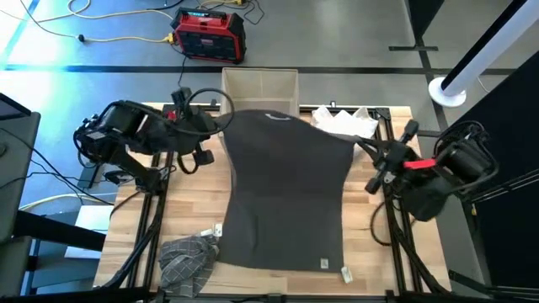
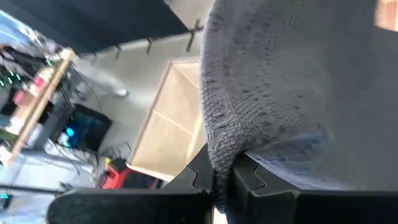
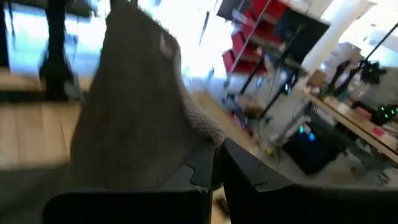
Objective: Fold towel
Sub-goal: Fold the dark gray towel
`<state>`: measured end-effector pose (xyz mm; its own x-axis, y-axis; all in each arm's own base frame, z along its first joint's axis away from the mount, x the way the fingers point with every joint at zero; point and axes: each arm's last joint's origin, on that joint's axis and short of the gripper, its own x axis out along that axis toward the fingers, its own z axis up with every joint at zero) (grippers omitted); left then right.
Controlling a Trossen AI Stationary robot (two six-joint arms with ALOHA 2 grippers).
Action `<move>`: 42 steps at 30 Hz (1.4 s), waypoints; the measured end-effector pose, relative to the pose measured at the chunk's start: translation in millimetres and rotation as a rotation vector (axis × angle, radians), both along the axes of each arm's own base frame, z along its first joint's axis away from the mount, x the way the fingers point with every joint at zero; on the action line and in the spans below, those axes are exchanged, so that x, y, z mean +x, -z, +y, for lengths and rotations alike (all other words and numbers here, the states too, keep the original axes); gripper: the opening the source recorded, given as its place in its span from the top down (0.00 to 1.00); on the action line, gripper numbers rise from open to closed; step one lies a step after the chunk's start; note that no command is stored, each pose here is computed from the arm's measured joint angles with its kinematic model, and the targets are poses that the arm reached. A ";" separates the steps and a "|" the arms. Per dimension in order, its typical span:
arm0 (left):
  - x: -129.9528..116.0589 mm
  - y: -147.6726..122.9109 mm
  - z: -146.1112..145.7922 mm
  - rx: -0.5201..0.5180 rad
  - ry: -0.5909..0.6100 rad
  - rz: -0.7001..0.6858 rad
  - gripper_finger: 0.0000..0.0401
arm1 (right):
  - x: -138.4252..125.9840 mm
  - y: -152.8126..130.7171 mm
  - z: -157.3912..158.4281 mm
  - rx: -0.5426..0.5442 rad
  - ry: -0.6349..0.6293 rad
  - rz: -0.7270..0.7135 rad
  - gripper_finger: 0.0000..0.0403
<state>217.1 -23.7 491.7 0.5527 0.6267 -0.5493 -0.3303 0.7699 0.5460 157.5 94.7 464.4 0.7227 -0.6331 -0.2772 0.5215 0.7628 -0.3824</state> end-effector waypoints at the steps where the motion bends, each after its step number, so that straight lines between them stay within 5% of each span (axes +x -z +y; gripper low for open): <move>1: 1.3 4.5 1.7 -0.015 -0.009 0.013 1.00 | -0.6 6.2 -3.4 0.021 0.013 0.005 0.98; 12: 5.9 88.6 1.6 -0.070 -0.098 0.223 1.00 | -7.9 85.8 -0.8 0.210 0.039 0.146 0.98; 27: -0.3 182.3 -93.2 -0.547 0.039 0.156 1.00 | 4.8 164.4 52.0 0.680 -0.215 0.364 0.98; 35: 2.1 228.6 -135.1 -0.777 0.126 0.002 1.00 | 17.4 198.2 76.9 0.801 -0.315 0.513 0.98; 42: 6.6 270.2 -151.2 -0.865 0.174 0.065 1.00 | 29.8 233.1 95.1 0.822 -0.356 0.654 0.98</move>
